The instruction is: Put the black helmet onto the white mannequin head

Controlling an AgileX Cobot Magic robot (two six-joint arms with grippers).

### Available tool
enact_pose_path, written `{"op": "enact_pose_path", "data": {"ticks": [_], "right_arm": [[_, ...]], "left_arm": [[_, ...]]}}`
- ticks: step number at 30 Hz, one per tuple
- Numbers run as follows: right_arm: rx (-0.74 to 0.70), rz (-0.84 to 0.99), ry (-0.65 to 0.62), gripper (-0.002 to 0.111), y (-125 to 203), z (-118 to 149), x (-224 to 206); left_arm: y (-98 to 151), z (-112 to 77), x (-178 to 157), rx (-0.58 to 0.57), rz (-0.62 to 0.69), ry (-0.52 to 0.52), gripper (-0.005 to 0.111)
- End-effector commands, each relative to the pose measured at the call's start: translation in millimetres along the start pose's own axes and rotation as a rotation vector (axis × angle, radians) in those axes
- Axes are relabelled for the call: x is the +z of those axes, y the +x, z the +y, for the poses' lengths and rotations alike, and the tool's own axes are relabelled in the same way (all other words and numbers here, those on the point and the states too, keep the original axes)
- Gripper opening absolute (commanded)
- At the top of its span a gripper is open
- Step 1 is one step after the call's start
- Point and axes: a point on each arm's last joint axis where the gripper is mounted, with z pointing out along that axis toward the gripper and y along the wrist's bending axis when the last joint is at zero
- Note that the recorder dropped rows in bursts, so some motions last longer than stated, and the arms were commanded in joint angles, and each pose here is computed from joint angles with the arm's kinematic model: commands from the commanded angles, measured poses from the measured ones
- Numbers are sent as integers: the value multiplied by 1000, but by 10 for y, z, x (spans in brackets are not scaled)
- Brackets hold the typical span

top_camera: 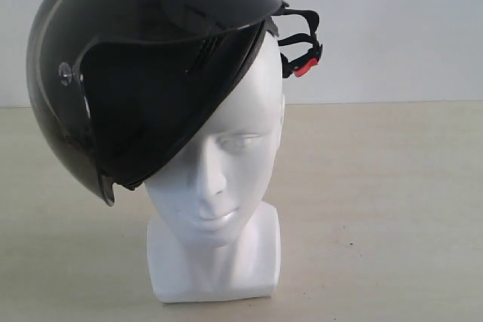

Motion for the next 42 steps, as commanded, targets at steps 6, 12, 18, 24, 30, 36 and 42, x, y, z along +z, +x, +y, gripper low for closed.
{"op": "enact_pose_path", "data": {"ticks": [6, 12, 18, 24, 30, 36, 42], "right_arm": [[-140, -76, 13, 25, 104, 118, -428], [-187, -129, 11, 43, 180, 192, -669], [-207, -175, -2, 43, 261, 262, -879], [-212, -188, -18, 43, 293, 293, -946], [-244, -182, -42, 43, 296, 315, -937], [-307, -179, -55, 43, 303, 334, -935], [-382, -151, -127, 43, 358, 436, -920]], "left_arm": [[4, 2, 0, 4, -4, -1, 4], [4, 2, 0, 4, -4, -1, 4], [4, 2, 0, 4, -4, -1, 4], [4, 2, 0, 4, -4, -1, 4], [4, 2, 0, 4, -4, -1, 4], [4, 2, 0, 4, -4, -1, 4], [4, 2, 0, 4, -4, -1, 4]]}}
